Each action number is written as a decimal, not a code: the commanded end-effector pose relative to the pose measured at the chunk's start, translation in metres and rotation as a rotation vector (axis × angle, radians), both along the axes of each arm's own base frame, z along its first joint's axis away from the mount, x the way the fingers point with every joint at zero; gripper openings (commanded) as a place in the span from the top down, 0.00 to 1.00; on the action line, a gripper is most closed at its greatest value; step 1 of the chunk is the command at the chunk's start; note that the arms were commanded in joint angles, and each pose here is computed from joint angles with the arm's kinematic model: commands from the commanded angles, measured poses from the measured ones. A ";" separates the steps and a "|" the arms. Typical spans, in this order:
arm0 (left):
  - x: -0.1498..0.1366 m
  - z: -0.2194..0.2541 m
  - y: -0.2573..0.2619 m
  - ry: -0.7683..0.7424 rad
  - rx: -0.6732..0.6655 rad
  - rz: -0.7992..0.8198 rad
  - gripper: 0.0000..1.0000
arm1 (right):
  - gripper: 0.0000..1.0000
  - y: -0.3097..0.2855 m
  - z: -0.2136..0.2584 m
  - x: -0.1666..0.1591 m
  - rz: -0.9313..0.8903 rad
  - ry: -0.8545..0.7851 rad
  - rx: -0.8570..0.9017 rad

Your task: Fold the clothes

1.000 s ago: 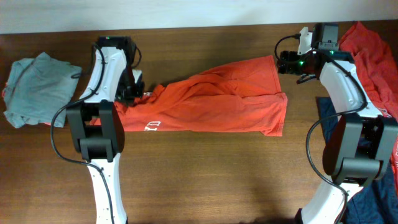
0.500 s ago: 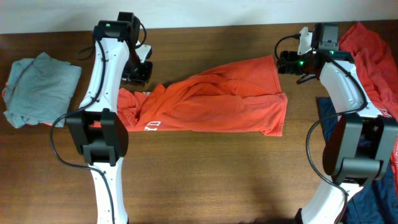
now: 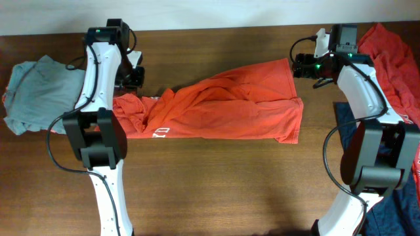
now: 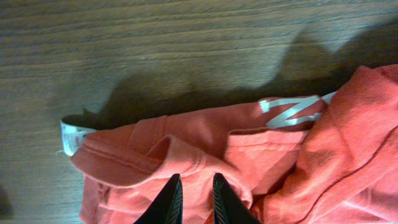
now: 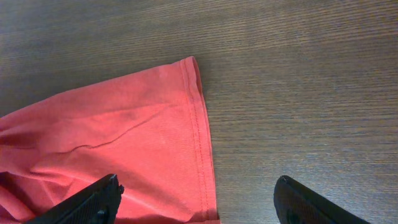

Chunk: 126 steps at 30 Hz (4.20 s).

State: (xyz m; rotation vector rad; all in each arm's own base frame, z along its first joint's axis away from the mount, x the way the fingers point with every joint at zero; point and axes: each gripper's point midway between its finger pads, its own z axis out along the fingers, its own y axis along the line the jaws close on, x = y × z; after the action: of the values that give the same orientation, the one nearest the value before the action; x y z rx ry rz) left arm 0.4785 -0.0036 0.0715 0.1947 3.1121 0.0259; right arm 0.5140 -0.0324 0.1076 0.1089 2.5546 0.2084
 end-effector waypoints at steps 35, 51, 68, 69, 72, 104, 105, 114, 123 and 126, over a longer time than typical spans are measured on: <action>0.021 -0.039 -0.091 -0.042 -0.333 -0.359 1.00 | 0.17 0.003 0.006 0.004 0.009 -0.015 -0.017; 0.109 0.099 -0.065 -0.530 -0.145 -0.260 1.00 | 0.14 -0.002 0.027 0.032 0.033 -0.161 -0.064; 0.091 0.092 -0.121 -0.480 -0.113 -0.287 1.00 | 0.15 0.062 -0.052 0.107 0.062 -0.207 0.004; 0.091 0.092 -0.120 -0.479 -0.113 -0.287 1.00 | 0.15 0.065 -0.057 0.111 0.054 -0.210 0.016; 0.091 0.092 -0.120 -0.480 -0.113 -0.287 1.00 | 0.20 0.076 -0.071 0.120 0.034 -0.226 0.049; 0.116 0.105 -0.102 -0.584 -0.016 -0.249 1.00 | 0.96 0.053 0.003 0.138 0.035 -0.172 -0.029; 0.118 0.107 -0.100 -0.593 -0.011 -0.244 1.00 | 0.96 0.049 0.014 0.136 0.042 -0.169 -0.040; 0.140 0.152 -0.068 -0.758 0.015 -0.118 1.00 | 0.96 0.012 0.049 0.093 0.007 -0.021 -0.055; 0.130 0.149 -0.061 -0.712 0.021 -0.112 1.00 | 0.96 -0.002 0.037 0.058 0.017 0.117 -0.008; 0.111 0.133 -0.058 -0.610 0.028 -0.117 1.00 | 0.96 -0.001 0.034 0.051 0.025 0.147 -0.001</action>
State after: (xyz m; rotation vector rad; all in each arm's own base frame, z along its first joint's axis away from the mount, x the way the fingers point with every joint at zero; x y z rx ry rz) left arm 0.5996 -0.0720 0.1954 0.3330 2.4682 0.0822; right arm 0.5674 -0.0259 0.1336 0.1061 2.7134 0.2147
